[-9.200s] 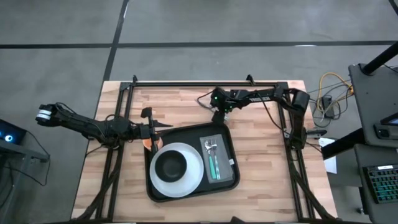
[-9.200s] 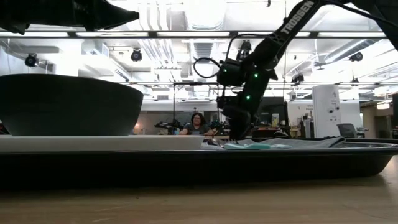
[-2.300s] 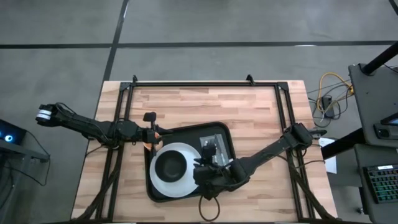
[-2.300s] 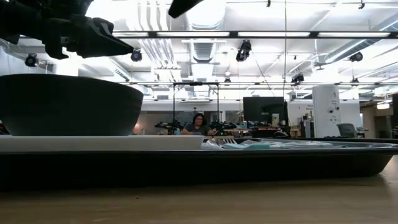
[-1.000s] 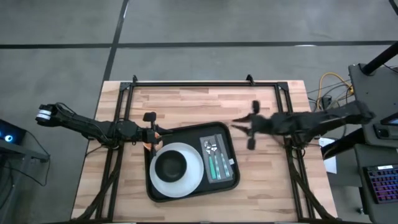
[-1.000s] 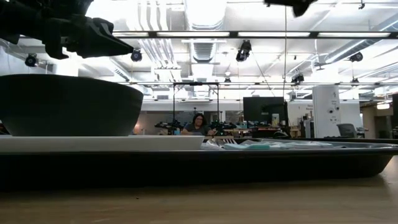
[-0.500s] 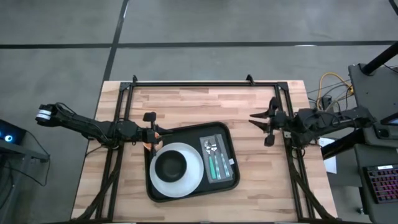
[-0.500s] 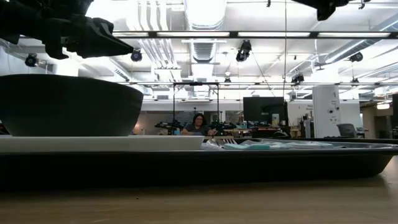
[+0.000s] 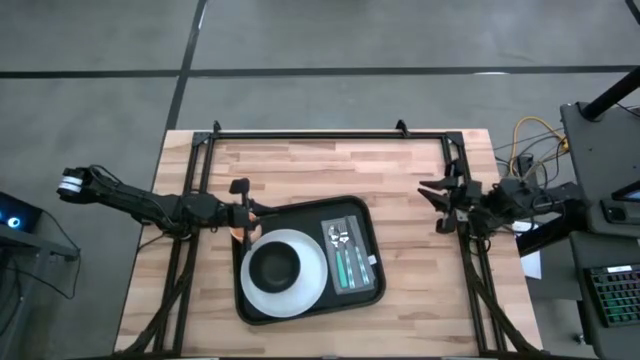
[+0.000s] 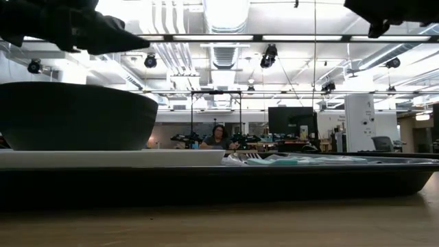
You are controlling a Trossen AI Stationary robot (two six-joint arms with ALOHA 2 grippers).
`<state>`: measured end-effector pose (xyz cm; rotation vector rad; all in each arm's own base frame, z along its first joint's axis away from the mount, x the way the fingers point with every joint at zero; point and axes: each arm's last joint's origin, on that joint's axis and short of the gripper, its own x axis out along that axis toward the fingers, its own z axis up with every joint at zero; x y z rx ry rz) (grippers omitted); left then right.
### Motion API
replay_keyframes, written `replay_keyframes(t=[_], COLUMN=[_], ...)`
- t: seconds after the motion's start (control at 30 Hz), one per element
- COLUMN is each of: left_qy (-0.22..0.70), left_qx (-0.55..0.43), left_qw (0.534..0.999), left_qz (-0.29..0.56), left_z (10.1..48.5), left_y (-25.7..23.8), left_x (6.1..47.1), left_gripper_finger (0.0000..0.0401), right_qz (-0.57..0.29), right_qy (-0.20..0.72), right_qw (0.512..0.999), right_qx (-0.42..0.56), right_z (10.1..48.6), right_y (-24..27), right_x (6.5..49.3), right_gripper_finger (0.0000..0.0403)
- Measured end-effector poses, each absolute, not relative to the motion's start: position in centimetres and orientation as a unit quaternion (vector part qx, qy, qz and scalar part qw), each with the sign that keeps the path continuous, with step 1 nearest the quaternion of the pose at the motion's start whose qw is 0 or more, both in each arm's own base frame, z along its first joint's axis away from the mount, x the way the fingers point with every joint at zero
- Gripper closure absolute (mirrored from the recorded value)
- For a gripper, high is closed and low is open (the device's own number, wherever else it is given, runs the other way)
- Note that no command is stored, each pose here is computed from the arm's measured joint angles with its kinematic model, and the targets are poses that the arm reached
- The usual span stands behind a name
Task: Set up tray
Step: Return to Home Position
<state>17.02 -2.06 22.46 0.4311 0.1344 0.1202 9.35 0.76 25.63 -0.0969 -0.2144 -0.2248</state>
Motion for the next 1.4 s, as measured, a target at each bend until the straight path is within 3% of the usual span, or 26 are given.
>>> replay_keyframes(t=[0.17, 0.4, 0.63, 0.9, 1.17, 1.4], left_qy=[0.03, -0.048, -0.096, -0.22, -0.192, -0.158], left_qx=[0.193, 0.162, 0.117, 0.116, 0.109, 0.114], left_qw=[0.979, 0.985, 0.988, 0.969, 0.975, 0.981], left_qz=[0.061, -0.027, 0.024, 0.007, 0.002, 0.0], left_z=[23.3, 24.1, 22.6, 20.9, 20.7, 19.7], left_y=[-1.9, -0.8, 0.8, 0.6, 0.6, 0.7], left_x=[16.7, 14.6, 11.8, 8.9, 9.1, 9.4], left_gripper_finger=[0.0355, 0.0355, 0.0355, 0.0355, 0.0355, 0.0355], right_qz=[-0.071, -0.074, -0.074, -0.076, -0.077, -0.077], right_qy=[-0.159, -0.168, -0.161, -0.145, -0.095, -0.067], right_qw=[0.983, 0.98, 0.981, 0.981, 0.981, 0.978], right_qx=[-0.067, -0.074, -0.077, -0.1, -0.151, -0.183], right_z=[24.3, 23.5, 23.0, 21.8, 18.7, 18.2], right_y=[0.8, 0.7, 0.8, 0.8, 1.0, 0.9], right_x=[8.3, 7.8, 8.1, 8.4, 9.3, 9.5], right_gripper_finger=[0.0332, 0.0322, 0.0317, 0.0328, 0.0334, 0.0325])
